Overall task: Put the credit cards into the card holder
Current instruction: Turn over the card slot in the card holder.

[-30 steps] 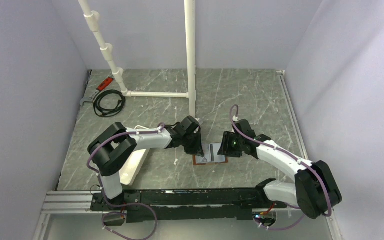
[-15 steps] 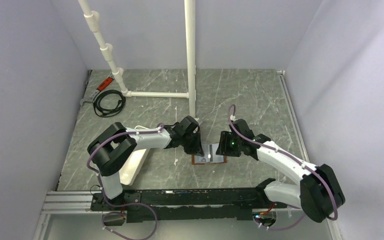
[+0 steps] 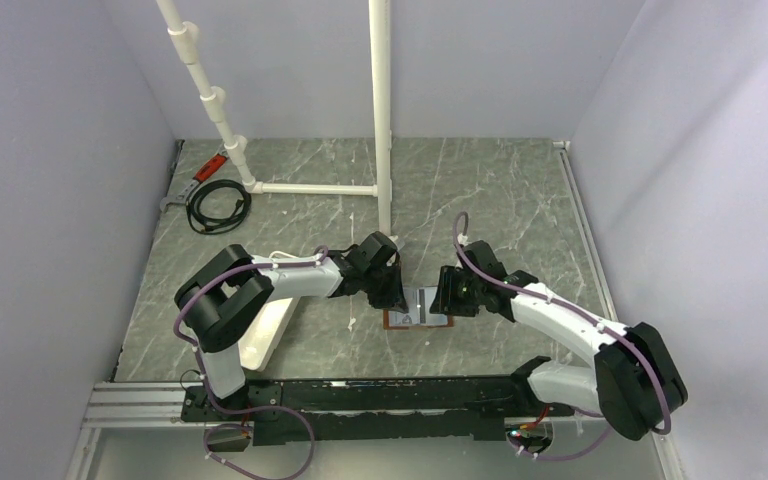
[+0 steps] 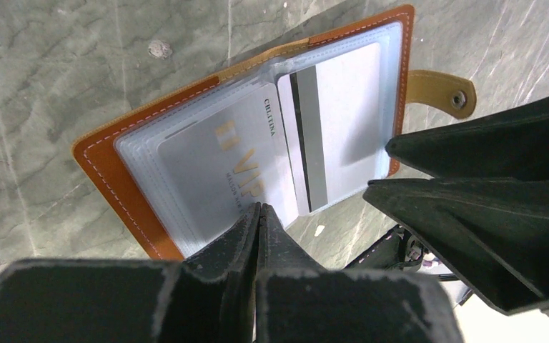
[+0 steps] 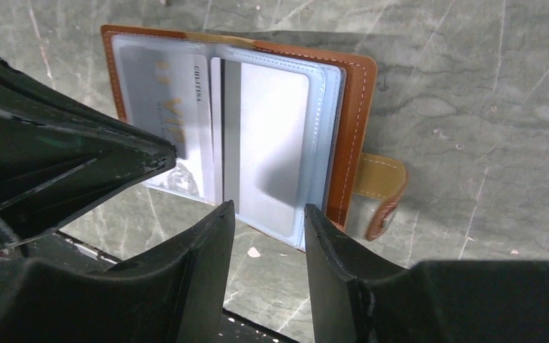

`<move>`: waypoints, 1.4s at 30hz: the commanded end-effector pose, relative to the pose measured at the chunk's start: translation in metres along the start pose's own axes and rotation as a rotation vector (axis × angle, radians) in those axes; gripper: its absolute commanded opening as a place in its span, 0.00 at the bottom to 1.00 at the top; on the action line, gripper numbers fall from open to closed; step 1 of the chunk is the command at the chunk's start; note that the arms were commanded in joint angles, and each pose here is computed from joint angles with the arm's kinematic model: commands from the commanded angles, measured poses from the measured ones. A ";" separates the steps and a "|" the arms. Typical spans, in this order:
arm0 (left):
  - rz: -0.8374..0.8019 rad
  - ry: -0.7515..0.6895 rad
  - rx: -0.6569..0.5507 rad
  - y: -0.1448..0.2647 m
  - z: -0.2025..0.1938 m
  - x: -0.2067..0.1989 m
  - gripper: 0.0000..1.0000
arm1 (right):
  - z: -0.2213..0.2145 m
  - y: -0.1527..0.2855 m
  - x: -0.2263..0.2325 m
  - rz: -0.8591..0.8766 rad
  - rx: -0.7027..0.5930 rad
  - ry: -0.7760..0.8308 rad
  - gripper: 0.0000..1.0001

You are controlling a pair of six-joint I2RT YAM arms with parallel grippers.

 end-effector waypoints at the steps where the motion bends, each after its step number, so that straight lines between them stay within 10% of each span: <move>1: -0.005 0.007 -0.017 0.006 0.002 -0.003 0.06 | 0.000 -0.008 0.000 0.016 -0.008 0.000 0.43; 42: 0.011 0.015 -0.017 0.006 -0.003 0.004 0.06 | 0.003 -0.006 0.055 0.544 0.048 -0.070 0.61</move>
Point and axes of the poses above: each gripper's point midway between its finger pads, its own y axis back along the fingers, its own x axis along the line the jaws close on, z = x × y, the point moved 5 cm from there along y, back along the fingers, and after that the axes turned 4 degrees about -y, right-handed, at the moved point
